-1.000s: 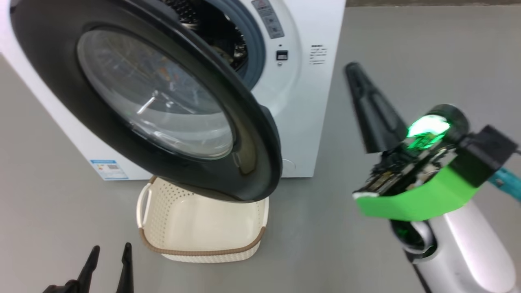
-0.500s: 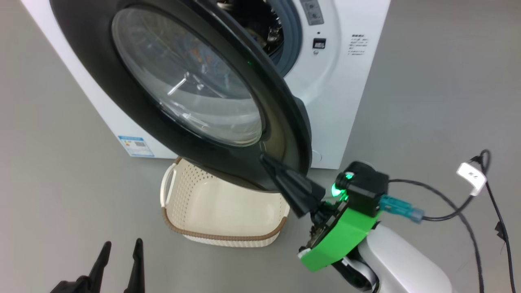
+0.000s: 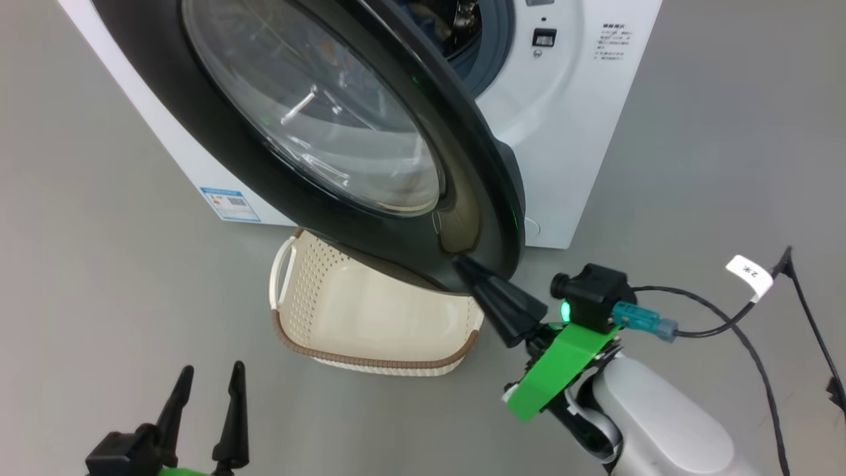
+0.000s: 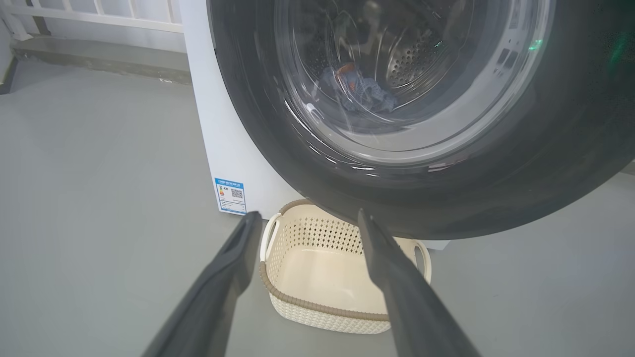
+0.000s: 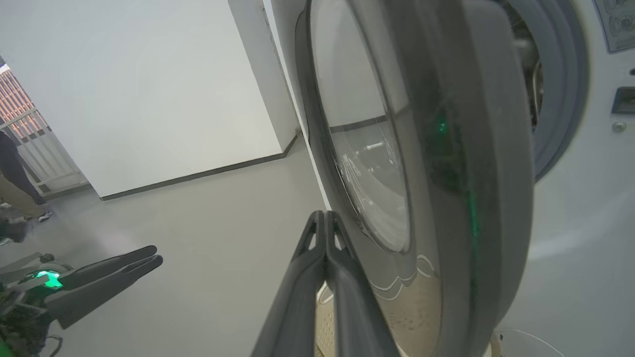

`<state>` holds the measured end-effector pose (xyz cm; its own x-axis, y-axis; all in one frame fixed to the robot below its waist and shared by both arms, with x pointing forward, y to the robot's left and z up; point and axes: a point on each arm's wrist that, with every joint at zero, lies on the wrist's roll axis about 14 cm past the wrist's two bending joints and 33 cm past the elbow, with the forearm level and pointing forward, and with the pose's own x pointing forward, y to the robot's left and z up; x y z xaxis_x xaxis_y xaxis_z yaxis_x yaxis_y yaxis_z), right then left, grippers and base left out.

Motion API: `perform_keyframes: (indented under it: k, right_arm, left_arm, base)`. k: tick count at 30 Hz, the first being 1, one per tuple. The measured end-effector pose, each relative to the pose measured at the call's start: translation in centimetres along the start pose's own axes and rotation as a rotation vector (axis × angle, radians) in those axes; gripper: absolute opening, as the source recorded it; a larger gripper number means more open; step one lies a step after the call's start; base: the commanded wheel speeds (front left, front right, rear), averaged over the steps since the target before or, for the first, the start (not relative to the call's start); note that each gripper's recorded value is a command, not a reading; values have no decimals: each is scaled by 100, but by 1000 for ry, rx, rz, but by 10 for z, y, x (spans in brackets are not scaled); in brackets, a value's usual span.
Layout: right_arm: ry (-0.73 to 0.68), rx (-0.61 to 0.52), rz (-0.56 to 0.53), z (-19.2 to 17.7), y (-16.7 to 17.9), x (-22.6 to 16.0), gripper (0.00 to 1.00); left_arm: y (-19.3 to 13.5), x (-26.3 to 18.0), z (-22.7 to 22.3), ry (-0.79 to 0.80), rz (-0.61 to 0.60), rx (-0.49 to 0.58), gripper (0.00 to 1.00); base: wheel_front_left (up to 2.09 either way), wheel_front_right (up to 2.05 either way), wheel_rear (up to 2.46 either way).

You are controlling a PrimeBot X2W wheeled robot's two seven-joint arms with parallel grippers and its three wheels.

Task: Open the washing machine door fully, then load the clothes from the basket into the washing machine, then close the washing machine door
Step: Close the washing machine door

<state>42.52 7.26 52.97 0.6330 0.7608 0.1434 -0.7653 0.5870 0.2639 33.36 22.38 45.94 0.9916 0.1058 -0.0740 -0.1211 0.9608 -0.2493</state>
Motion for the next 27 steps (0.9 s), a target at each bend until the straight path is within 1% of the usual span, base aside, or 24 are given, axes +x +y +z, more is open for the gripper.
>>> perform_keyframes:
  k: [5,9,17,27]
  right_arm:
    - [8,16,-59,-6,-21,-1,0]
    - [-13,17,-101,1,-37,2,0]
    - [-51,14,-137,10,-59,13,0]
    - [-132,-32,-219,37,-119,34,0]
  left_arm:
    - [-1,3,-3,11,-1,0,100]
    - [-2,4,-6,20,-1,-4,100]
    - [-5,12,-5,15,-9,-3,100]
    - [-13,29,0,-4,-23,-2,100]
  base:
    - [0,0,0]
    - [0,0,0]
    - [0,0,0]
    - [0,0,0]
